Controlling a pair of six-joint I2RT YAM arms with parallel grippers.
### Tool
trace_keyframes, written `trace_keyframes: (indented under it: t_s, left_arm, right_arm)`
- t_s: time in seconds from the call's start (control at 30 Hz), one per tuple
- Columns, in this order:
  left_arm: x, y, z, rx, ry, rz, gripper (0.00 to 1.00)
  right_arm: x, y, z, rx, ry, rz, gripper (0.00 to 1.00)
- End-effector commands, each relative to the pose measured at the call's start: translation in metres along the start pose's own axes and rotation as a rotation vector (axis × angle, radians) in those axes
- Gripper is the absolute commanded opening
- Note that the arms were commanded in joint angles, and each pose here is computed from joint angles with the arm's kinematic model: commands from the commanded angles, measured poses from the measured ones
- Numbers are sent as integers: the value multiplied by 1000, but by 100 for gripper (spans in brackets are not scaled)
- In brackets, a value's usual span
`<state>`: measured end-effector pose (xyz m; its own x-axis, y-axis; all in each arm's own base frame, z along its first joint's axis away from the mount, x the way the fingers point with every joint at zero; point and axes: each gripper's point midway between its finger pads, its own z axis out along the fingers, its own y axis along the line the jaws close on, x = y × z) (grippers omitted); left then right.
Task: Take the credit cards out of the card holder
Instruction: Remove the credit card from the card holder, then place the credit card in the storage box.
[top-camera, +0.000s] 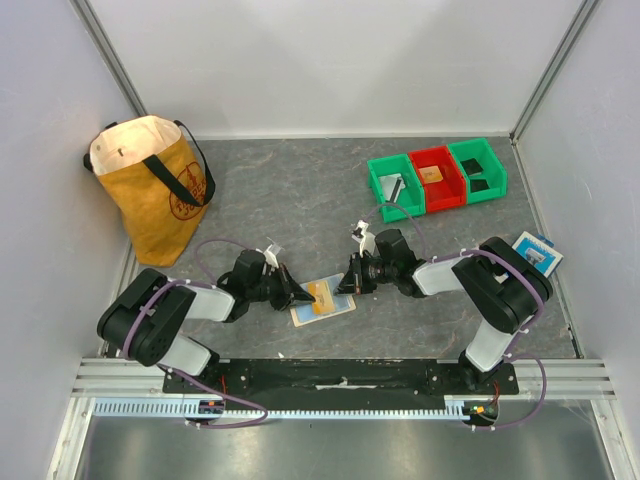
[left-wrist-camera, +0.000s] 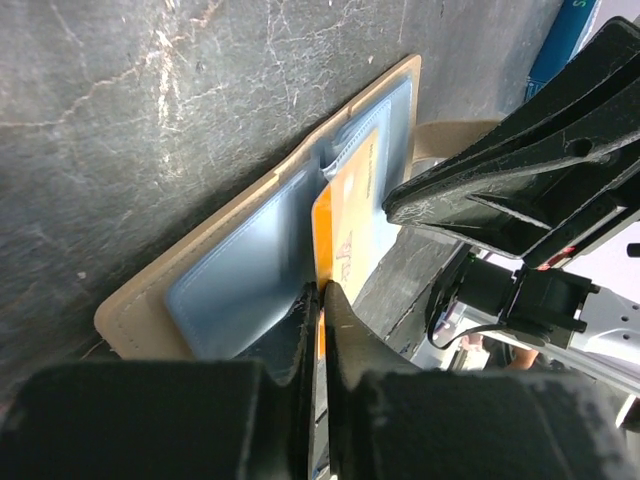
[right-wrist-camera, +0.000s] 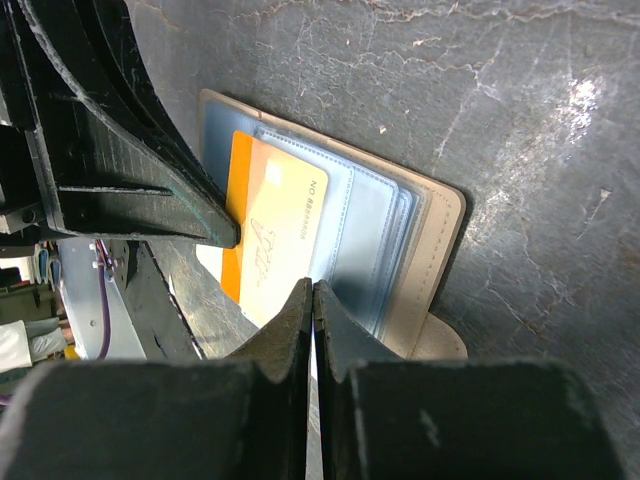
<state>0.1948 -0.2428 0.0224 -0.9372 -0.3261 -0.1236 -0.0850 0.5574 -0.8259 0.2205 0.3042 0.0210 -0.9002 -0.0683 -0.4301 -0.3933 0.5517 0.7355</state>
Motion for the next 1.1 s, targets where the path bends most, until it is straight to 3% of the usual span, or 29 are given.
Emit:
trace_keyframes:
  t_s: [0.0, 0.37, 0.53, 0.8, 0.9, 1.07]
  left_arm:
    - [-2, -5, -2, 27, -21, 15, 2]
    - [2, 11, -28, -58, -94, 20, 2]
    - [-1, 18, -42, -73, -167, 0, 2]
    - [-19, -6, -71, -6, -347, 51, 2]
    - [-26, -21, -83, 66, -415, 53, 2]
    - [-36, -49, -101, 203, -513, 53, 2]
  right_arm:
    - [9, -27, -5, 113, 12, 13, 7]
    - [6, -30, -5, 132, 1, 11, 7]
    - [-3, -24, -7, 129, -23, 1, 8]
    - [-34, 2, -18, 100, -104, -32, 13]
    - [-46, 19, -25, 66, -149, -38, 22]
    - [-67, 61, -41, -66, -271, -24, 51]
